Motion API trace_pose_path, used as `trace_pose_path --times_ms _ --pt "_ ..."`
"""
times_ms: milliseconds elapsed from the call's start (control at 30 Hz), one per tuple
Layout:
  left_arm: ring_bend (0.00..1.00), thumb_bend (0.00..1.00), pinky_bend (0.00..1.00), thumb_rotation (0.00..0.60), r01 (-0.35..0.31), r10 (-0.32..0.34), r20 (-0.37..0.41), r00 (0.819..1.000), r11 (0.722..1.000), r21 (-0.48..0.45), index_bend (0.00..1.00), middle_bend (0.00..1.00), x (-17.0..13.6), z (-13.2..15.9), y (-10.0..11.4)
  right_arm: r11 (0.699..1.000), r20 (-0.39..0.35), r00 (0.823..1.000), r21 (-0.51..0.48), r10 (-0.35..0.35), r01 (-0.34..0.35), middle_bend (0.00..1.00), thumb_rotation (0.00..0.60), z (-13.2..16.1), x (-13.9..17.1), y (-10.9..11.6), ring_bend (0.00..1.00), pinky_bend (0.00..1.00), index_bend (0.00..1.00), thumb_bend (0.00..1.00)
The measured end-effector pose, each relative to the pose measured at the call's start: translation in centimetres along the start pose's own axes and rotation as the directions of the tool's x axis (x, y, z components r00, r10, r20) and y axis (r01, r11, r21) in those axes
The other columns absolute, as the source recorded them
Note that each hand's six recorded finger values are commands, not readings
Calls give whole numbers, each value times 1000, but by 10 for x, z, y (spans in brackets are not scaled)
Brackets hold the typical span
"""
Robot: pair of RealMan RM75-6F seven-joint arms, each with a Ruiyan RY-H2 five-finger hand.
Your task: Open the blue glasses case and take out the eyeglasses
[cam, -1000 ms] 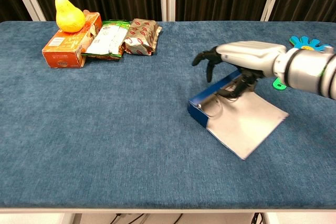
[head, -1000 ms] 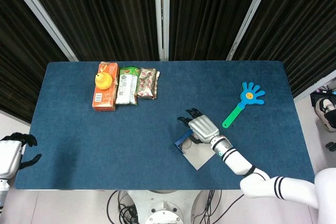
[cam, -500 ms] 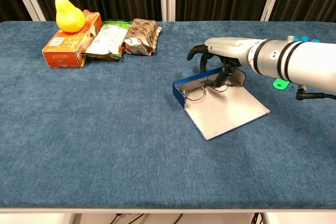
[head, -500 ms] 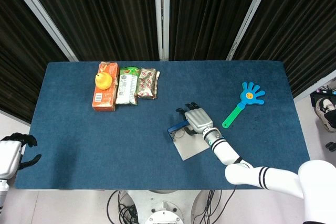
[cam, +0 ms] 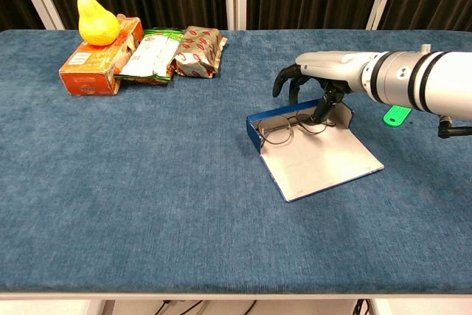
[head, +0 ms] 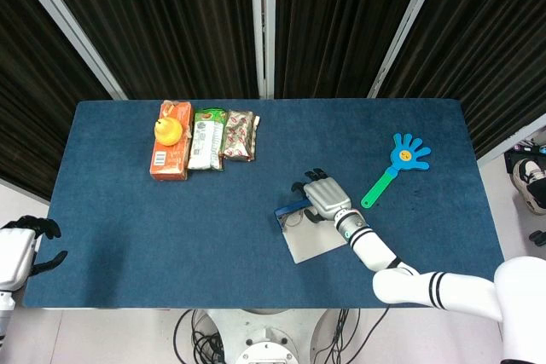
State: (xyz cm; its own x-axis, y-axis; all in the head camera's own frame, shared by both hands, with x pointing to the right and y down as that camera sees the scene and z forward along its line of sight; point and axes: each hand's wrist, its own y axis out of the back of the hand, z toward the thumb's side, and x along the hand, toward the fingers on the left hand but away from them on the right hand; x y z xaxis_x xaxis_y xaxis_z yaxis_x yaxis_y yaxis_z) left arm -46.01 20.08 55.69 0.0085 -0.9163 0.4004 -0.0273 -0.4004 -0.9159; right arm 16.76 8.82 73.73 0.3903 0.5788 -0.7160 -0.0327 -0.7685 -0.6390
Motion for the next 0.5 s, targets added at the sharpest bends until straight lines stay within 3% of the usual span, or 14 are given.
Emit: trace_pose_path --times_ms 133,500 --pt "391 164 518 600 0 0 0 1000 1000 -2 538 536 0 0 0 1000 6 1000 6 -2 2 372 600 0 -4 0 79 0 360 391" --pt "391 164 518 600 -1 1 2 1000 1000 -3 538 536 0 0 0 1000 14 1000 6 4 -4 371 600 -3 -4 0 79 0 394 433"
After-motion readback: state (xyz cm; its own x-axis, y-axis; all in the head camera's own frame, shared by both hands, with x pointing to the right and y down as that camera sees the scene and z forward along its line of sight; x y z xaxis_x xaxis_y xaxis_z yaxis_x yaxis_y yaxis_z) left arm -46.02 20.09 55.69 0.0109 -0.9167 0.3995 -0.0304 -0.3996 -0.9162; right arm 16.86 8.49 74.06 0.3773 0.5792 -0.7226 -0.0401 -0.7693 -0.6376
